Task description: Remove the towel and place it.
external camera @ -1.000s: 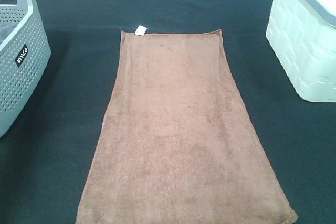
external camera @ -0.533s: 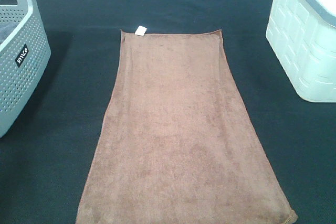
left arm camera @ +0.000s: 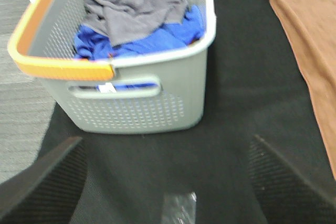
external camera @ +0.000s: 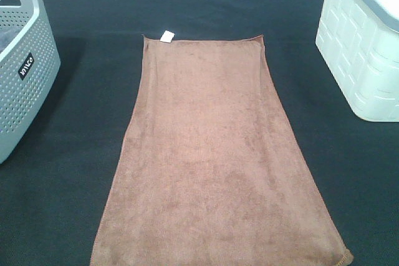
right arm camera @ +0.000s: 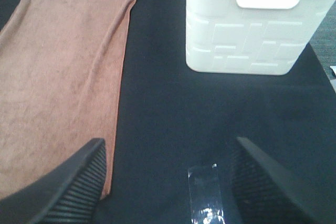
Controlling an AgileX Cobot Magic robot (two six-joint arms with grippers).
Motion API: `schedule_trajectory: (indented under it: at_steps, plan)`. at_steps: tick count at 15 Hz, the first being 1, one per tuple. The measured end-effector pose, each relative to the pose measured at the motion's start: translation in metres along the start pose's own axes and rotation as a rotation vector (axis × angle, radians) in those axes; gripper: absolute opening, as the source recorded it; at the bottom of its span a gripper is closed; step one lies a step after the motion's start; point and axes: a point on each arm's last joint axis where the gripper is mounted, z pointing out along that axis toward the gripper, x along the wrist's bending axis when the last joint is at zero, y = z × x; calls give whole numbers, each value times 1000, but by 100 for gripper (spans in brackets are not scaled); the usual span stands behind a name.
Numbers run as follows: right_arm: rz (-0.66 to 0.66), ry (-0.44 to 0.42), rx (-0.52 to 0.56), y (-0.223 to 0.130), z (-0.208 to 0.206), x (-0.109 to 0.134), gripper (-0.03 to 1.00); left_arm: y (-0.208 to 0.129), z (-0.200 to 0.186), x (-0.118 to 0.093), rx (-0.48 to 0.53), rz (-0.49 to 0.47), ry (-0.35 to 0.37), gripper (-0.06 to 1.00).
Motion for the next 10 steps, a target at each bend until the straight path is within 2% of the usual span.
schedule_trajectory:
  at_steps: [3,8,9,10]
  plan:
    - [-7,-16,34,-14,-1,-1,65,-31,-3,-4,-3,-24,-33,77]
    - [-10,-46,116,-26,19,-6,65,-34,-7,-4,-29,-41,-33,76]
    - [-12,-51,50,-21,23,-6,65,-34,-7,-4,-29,-46,-31,76]
    - [-12,-53,34,-22,29,-7,65,-34,-7,-4,-29,-46,-31,76]
